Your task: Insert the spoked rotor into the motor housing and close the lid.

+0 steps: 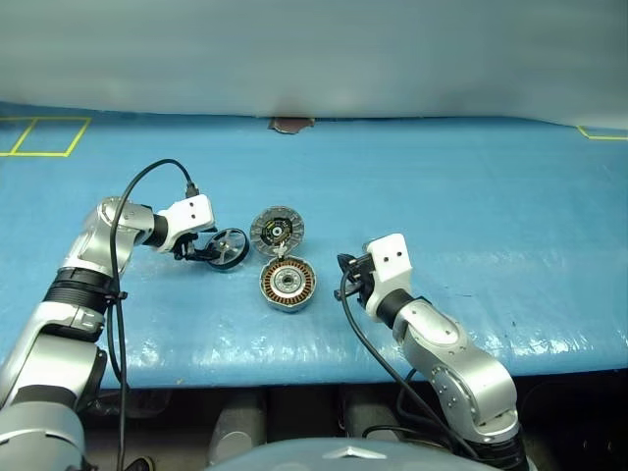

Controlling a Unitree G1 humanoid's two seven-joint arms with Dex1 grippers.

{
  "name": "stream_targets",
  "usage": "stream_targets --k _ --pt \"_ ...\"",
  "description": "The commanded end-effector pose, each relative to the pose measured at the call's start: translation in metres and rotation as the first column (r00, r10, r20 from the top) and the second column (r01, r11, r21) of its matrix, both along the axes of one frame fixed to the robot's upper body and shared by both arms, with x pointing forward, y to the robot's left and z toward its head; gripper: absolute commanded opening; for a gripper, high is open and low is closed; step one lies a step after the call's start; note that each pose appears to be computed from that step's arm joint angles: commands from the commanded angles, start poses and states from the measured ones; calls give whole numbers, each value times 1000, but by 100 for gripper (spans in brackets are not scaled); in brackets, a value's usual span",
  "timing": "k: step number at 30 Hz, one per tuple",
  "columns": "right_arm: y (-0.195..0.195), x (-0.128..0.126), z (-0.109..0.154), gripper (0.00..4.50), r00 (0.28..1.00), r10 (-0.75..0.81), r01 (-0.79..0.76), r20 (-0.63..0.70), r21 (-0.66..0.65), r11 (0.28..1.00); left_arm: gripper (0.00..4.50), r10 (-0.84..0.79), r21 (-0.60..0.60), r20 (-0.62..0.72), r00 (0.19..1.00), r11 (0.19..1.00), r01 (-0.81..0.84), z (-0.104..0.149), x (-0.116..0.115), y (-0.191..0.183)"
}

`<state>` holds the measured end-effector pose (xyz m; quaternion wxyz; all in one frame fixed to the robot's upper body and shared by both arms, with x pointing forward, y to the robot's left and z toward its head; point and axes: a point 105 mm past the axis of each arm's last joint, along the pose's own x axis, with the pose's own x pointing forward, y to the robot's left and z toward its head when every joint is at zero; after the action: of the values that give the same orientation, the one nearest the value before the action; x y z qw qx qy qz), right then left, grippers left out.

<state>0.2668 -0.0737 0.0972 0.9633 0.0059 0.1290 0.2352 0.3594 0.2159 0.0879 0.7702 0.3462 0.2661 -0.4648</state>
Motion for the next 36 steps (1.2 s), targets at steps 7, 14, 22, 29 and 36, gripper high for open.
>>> stream_targets --k 7,14,22,29,36 --pt "2 2 12 0 999 8 -8 51 10 1000 167 22 -14 59 998 1000 -21 16 7 5" --pt "2 2 12 0 999 5 -6 53 10 1000 113 46 -47 97 994 998 -41 24 13 3" --pt "3 3 12 0 998 4 -5 57 12 1000 113 74 -87 121 990 994 -64 36 20 4" --pt "4 3 12 0 998 3 -4 60 16 1000 113 80 -193 82 993 979 -63 51 18 0" --pt "6 3 11 0 998 0 -2 63 22 1000 113 73 -264 28 997 963 -63 63 15 4"
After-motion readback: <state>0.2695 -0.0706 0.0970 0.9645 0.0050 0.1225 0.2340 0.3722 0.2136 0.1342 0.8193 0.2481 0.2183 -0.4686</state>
